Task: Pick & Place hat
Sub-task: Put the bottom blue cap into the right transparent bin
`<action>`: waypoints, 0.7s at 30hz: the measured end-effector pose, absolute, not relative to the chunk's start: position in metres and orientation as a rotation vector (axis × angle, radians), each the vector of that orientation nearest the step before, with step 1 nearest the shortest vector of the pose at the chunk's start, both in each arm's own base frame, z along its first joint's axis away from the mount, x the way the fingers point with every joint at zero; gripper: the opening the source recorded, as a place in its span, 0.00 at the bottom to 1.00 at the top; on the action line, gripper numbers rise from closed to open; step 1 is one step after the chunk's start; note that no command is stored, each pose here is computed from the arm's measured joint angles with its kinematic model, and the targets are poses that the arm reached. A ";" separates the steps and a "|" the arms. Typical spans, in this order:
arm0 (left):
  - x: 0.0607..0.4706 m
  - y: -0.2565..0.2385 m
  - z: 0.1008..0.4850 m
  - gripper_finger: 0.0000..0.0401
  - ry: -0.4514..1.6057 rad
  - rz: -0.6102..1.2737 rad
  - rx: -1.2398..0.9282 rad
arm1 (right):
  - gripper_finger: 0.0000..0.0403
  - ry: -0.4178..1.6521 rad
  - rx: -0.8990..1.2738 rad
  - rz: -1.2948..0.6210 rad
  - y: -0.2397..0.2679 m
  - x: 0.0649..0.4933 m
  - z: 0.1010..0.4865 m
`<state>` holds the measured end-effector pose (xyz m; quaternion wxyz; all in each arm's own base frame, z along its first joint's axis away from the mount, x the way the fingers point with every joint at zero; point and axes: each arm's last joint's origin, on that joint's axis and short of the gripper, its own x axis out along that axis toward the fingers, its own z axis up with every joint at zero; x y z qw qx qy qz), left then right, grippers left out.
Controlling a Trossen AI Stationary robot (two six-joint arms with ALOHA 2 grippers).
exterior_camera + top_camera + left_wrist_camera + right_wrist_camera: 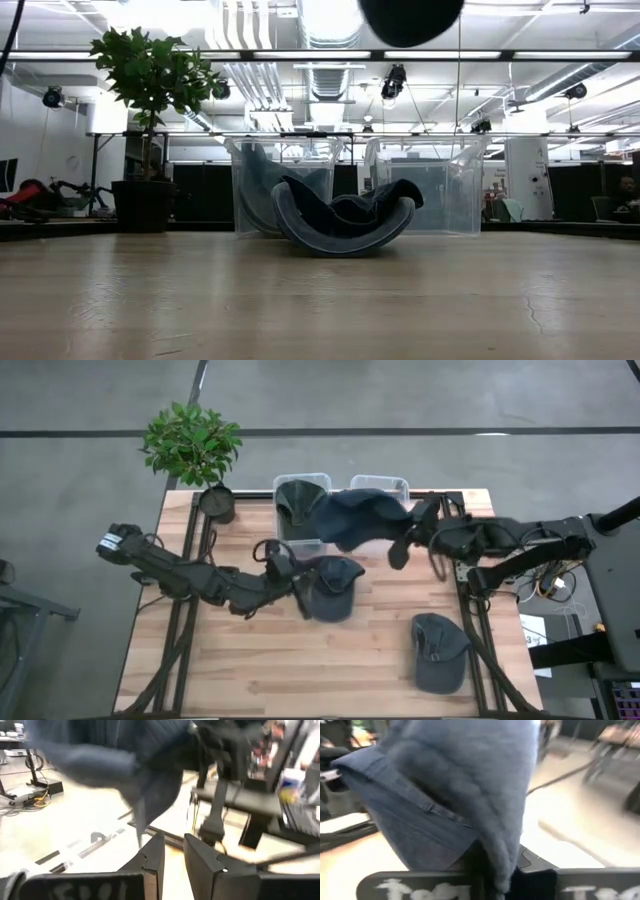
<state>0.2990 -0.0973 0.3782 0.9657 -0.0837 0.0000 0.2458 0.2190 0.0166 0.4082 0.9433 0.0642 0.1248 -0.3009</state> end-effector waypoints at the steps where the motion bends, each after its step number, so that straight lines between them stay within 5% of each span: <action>1: 0.297 -0.099 0.377 0.16 0.022 0.490 -0.153 | 0.02 0.266 0.187 -0.586 0.012 0.212 0.409; 21: 0.279 -0.105 0.345 0.16 0.339 0.494 0.056 | 0.02 0.652 1.169 0.420 -0.006 0.149 0.425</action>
